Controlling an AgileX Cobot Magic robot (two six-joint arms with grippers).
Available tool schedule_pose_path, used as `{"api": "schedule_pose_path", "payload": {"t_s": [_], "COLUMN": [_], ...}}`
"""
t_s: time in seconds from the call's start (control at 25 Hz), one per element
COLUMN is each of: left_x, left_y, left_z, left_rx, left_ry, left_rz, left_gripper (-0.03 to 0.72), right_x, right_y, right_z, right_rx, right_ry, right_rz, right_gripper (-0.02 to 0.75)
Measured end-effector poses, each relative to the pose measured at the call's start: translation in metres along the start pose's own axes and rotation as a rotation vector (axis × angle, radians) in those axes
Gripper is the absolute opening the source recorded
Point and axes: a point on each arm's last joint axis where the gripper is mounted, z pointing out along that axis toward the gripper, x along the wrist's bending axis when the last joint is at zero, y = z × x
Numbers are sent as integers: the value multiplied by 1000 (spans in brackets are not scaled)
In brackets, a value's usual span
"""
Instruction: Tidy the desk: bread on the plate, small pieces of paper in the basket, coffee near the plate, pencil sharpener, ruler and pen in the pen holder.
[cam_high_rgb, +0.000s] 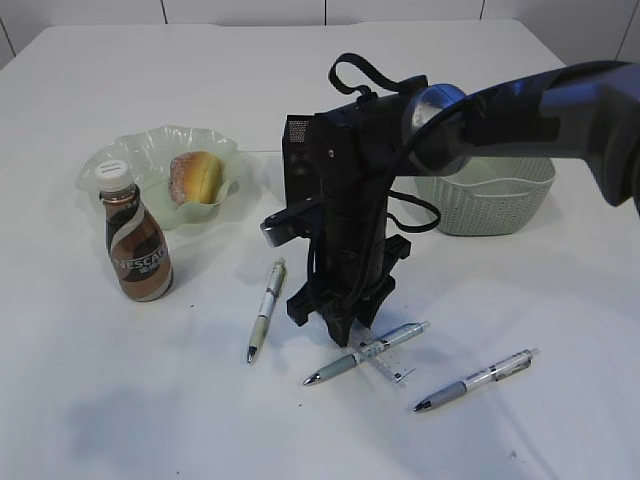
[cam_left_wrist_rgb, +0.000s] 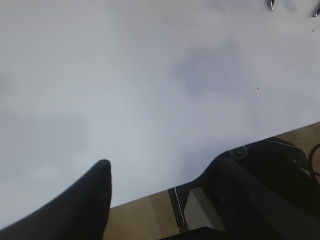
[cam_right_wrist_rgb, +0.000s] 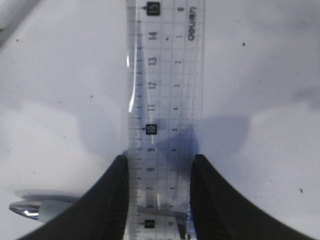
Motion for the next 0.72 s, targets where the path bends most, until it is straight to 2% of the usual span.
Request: {"api": "schedule_pose_path", "payload": {"t_s": [0.44,0.72], "left_x": [0,0], "left_y": [0,0], "left_z": [0,0], "left_rx": [0,1], "left_ry": [0,2], "left_rz": [0,1], "left_gripper": [467,467], "right_x": [0,2], "right_y": [2,10], "right_z": [-8,-23], "right_rx": [13,-20], "right_ry": [1,19], "right_rz": [-1,5], "right_gripper": [300,300]}}
